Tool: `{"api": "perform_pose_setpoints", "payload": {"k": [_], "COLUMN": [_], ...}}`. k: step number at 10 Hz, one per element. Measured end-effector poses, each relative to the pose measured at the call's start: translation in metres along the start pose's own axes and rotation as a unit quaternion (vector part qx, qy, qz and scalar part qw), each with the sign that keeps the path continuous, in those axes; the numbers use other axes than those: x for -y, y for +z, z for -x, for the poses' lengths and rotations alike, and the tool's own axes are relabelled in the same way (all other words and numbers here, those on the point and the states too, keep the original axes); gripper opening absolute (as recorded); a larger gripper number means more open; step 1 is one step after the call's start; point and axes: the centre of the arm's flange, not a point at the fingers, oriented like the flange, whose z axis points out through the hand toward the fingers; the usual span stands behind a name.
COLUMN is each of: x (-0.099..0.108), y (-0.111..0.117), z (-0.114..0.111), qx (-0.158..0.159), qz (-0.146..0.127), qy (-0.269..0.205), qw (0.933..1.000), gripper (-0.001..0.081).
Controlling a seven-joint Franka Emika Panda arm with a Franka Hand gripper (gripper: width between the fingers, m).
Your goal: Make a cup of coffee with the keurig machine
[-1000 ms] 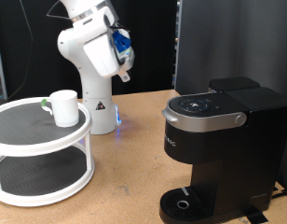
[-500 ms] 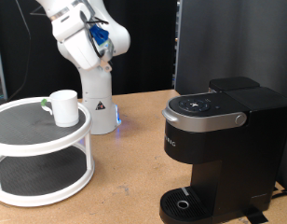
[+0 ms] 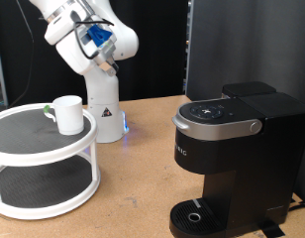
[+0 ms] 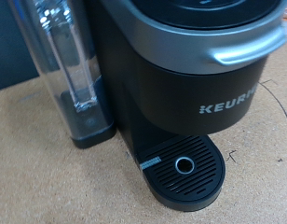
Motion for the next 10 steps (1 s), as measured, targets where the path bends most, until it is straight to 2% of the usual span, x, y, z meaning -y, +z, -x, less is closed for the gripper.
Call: {"api": "perform_pose_setpoints", "payload": {"k": [1, 3, 7, 10], "x": [-0.003, -0.008, -0.013, -0.019], "y": [-0.005, -0.023, -0.059, -0.06], "z": [0.007, 0.027, 0.069, 0.073], "qx": [-0.011, -0.018, 0.004, -0.014], "qz": [-0.004, -0.03, -0.064, -0.074], "qy": [0.013, 0.021, -0.034, -0.023], "qw": [0.9998, 0.9992, 0.9973, 0.9969], "gripper": [0.0002, 0.0002, 0.0002, 0.0002]}}
